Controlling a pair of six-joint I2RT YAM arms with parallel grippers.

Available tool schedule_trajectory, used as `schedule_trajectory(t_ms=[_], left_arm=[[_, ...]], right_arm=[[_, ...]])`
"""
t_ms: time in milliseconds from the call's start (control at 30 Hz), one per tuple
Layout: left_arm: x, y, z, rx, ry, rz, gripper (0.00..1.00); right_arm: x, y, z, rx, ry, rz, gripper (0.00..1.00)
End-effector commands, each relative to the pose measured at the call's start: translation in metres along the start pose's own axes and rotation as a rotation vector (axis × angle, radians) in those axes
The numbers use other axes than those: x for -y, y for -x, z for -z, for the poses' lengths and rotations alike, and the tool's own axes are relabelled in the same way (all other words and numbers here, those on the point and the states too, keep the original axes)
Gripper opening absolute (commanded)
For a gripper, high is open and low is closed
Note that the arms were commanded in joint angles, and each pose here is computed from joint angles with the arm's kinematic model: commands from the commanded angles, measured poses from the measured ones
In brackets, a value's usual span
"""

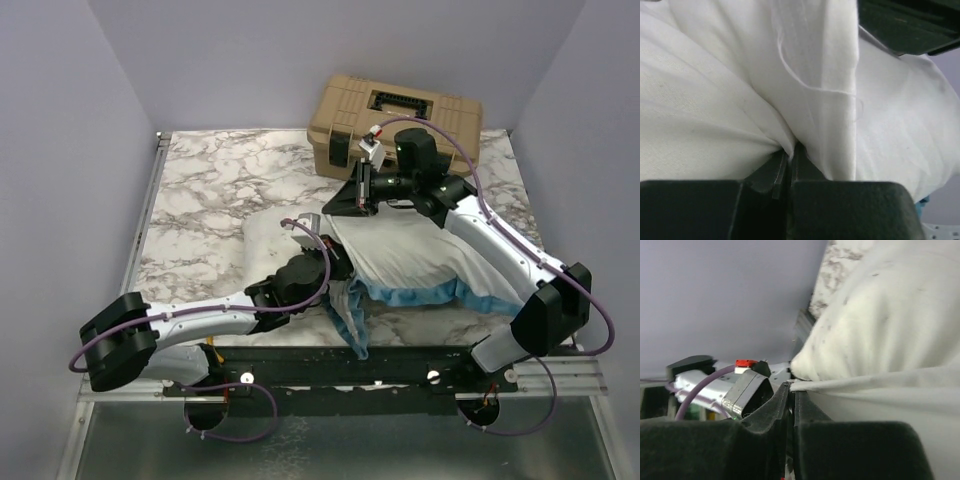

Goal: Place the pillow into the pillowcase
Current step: Stuff the pillow into the pillowcase.

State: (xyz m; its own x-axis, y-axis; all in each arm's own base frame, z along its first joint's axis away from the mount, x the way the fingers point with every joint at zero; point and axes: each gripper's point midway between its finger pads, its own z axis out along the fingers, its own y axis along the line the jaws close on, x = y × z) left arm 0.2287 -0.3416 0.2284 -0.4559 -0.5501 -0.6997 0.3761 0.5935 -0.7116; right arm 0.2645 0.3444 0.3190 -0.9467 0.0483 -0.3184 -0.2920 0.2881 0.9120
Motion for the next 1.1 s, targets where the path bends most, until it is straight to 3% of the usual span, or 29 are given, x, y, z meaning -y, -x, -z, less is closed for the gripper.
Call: schedule_trajectory(t_ms=[0,133,233,367,533,800,933,1067], left_arm=[[0.018,-0.014,-0.014,-0.017,-0.071,-0.019,0.0],[0.0,-0.019,-0.028,-0.037,-0.03,0.006,0.0],[-0.012,-0.011,-0.034,-0.042,-0.013,0.069,0.0],[-0.027,-0.004,-0.047,-0.068,0.038,0.159,0.0],[-0.03,-0.008,-0.061,-0.144,0.083,0.173,0.0],[-0.019,-0.02,-0.071,-0.228,0.059,0.198,0.0],[-0.013,-0.022,-0.072,-0.251,0.039,0.219,0.0],[-0.007,-0.019,-0.07,-0.258,0.019,0.231,0.0]], right_arm=[[0.022,0.002,0.022,0.095,-0.223,0.203,0.19],[0.037,0.016,0.071,0.173,-0.525,0.341,0.67],[0.044,0.013,0.114,0.195,-0.71,0.412,0.83],[0.066,-0.022,0.143,0.1,-0.831,0.389,0.86],[0.078,-0.062,0.156,0.041,-0.84,0.317,0.85],[0.114,-0.112,0.126,-0.126,-0.808,0.302,0.73],[0.133,-0.112,0.114,-0.109,-0.92,0.395,0.75],[0.161,-0.078,0.117,0.017,-1.113,0.498,0.7]])
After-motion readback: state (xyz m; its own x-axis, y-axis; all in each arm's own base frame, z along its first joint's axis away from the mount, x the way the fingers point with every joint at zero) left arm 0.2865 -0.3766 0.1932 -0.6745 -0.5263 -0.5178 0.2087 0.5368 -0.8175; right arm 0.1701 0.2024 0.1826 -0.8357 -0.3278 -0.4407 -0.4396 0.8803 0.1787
